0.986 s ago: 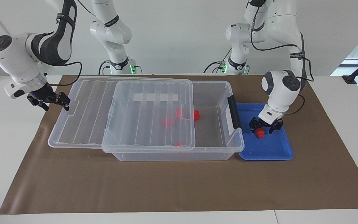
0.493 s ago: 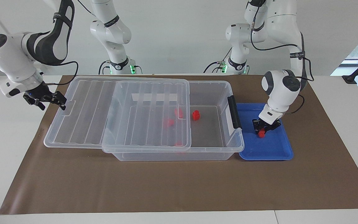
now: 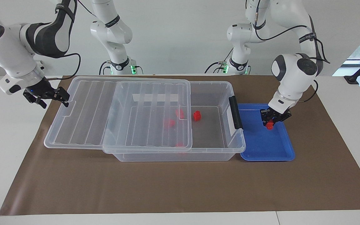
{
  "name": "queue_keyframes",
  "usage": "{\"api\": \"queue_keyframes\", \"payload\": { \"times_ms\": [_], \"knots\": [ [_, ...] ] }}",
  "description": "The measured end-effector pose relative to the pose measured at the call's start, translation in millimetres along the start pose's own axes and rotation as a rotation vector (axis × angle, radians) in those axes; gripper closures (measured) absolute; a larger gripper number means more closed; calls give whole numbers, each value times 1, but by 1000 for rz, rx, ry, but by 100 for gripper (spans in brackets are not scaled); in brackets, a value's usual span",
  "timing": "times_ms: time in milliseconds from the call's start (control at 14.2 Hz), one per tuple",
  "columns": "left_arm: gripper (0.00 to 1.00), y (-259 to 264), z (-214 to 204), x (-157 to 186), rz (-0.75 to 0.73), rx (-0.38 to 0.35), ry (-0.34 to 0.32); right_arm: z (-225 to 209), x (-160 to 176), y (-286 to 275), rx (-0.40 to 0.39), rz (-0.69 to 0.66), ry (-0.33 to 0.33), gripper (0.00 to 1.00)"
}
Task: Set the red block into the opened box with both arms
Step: 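Lift the red block out of the blue tray with the left gripper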
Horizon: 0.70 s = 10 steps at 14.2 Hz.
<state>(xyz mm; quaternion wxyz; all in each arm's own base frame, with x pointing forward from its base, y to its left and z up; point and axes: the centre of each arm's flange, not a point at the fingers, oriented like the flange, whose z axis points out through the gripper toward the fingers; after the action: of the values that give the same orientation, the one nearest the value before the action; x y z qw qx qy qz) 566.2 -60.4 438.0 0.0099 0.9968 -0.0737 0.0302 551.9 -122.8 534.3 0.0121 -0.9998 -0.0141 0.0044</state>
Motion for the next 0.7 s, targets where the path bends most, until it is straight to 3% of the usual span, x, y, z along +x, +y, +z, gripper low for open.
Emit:
{"api": "queue_keyframes", "payload": {
  "times_ms": [282,493,704],
  "knots": [
    [66,48,-63,7,75,-7,0,-59,-5,-34,3,20,-24,0],
    [66,119,-75,3,94,31,18,-73,-18,-71,3,86,-79,0],
    [66,196,-68,-11,80,40,20,-76,-22,-77,1,112,-86,0]
  ]
}}
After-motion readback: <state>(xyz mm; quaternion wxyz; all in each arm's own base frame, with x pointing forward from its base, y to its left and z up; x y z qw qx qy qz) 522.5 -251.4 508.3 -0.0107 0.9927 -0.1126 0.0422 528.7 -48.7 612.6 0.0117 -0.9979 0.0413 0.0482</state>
